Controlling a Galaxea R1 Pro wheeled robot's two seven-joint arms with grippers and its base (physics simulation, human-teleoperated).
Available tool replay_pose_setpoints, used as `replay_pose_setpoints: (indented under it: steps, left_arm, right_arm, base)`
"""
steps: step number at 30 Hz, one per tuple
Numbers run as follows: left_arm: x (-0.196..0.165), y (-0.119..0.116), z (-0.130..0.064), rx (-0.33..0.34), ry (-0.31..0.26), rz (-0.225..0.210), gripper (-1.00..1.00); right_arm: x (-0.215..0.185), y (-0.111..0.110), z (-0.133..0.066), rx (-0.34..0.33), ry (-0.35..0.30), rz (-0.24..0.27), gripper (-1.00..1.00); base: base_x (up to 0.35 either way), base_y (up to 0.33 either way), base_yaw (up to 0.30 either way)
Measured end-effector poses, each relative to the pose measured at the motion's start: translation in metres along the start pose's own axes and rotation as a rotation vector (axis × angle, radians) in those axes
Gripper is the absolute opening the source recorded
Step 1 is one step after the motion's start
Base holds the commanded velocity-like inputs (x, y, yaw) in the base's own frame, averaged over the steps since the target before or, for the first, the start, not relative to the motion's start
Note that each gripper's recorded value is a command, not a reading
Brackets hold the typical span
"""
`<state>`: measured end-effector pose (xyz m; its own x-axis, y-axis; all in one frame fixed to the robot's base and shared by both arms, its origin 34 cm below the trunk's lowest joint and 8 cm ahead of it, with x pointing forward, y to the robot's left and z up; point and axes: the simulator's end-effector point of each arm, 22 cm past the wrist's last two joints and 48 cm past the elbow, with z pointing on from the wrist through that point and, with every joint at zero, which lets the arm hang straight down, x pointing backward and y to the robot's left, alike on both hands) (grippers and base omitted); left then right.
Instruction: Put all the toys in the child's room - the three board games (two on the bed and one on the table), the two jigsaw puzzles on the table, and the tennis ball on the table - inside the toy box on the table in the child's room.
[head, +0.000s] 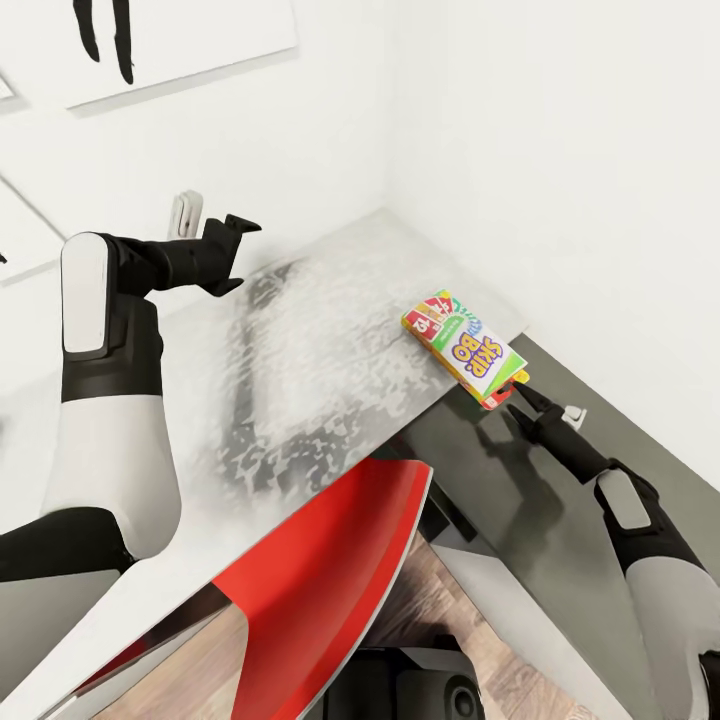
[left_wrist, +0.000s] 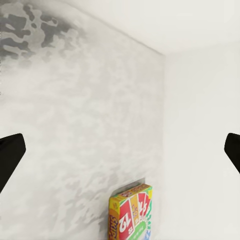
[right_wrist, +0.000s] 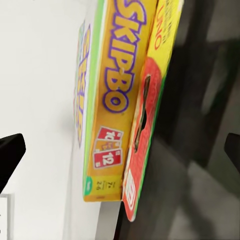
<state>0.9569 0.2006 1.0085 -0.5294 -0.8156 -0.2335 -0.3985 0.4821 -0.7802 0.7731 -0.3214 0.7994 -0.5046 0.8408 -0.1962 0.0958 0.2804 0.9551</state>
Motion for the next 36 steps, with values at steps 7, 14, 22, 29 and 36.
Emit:
replay_pose_setpoints:
  steps: [7,14,22,29,36]
  left_arm:
    - [0.000,0.000,0.000,-0.001,0.000,0.001,1.00]
    - [0.001,0.000,0.000,-0.001,0.001,0.001,1.00]
    - [0.001,0.000,0.000,-0.001,0.001,0.001,1.00]
    - [0.001,0.001,0.001,-0.001,0.002,0.001,1.00]
    - [0.001,0.001,0.001,-0.003,0.002,0.001,1.00]
  right_arm:
    - [-0.002,0.001,0.001,-0.001,-0.002,-0.002,1.00]
    - [-0.003,0.002,0.001,-0.001,-0.003,-0.005,1.00]
    - [-0.006,0.003,0.002,-0.003,-0.006,-0.008,1.00]
    - [-0.009,0.005,0.002,-0.009,-0.018,-0.016,1.00]
    - [-0.012,0.006,0.002,-0.015,-0.031,-0.029,1.00]
  base:
    - [0.000,0.000,0.000]
    - [0.000,0.000,0.000]
    - [0.000,0.000,0.000]
    - [0.000,0.000,0.014]
    - [0.000,0.000,0.117]
